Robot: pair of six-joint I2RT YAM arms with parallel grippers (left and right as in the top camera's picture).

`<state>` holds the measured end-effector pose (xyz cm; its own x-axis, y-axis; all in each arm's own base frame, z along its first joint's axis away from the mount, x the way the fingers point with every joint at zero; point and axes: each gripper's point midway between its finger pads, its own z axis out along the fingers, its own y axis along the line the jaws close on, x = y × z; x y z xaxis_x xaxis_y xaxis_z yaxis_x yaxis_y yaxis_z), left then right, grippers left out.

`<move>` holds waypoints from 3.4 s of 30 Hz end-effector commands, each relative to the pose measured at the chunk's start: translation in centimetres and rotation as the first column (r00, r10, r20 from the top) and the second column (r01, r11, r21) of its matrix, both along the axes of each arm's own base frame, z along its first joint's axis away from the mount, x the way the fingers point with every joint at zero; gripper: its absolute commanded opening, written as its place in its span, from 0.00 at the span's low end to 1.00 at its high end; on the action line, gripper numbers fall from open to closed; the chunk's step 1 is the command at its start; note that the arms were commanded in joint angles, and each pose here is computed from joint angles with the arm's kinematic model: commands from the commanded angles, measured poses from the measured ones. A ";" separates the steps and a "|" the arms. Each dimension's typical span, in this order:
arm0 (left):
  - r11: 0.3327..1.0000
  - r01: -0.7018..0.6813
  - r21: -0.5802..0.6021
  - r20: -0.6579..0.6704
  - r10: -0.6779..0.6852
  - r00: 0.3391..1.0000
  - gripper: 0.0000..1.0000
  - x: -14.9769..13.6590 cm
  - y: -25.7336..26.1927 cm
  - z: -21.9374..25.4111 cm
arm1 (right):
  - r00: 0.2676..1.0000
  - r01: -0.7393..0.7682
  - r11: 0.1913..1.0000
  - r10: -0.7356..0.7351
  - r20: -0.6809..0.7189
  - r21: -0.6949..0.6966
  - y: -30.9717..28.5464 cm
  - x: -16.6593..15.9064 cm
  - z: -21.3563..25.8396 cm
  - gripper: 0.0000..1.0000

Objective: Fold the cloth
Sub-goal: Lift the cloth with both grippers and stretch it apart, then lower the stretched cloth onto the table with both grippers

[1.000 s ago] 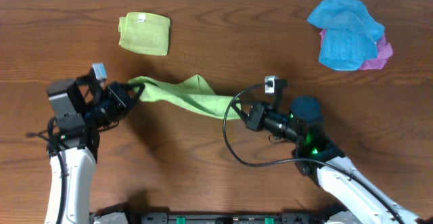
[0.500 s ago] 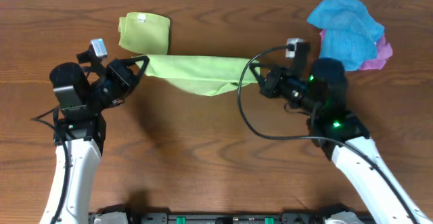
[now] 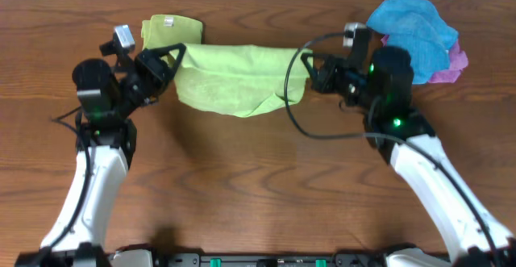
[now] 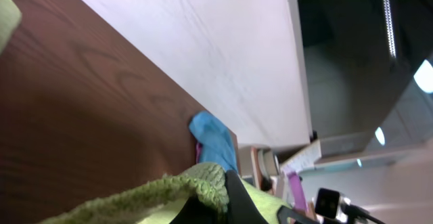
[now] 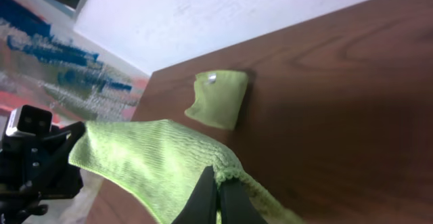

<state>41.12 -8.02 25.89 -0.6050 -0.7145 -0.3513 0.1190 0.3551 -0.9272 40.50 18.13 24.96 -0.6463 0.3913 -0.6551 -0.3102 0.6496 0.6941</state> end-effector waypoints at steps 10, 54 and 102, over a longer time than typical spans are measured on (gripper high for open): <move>1.000 0.017 0.004 0.058 -0.018 0.998 0.06 5.1 0.2 3.0 | 0.998 0.055 0.997 -0.054 0.028 -0.058 -3.1 5.3 1.3 0.01; 0.866 0.348 0.358 -0.222 -0.283 0.933 0.06 -9.7 -0.9 -2.4 | 0.927 -0.258 0.888 0.117 -0.356 -0.381 -2.5 -10.7 -3.7 0.01; 0.858 0.290 0.424 -0.311 -0.163 0.936 0.06 -4.5 0.8 -9.9 | 0.947 -0.129 0.836 -0.056 -0.318 -0.533 -0.9 -4.8 -10.4 0.01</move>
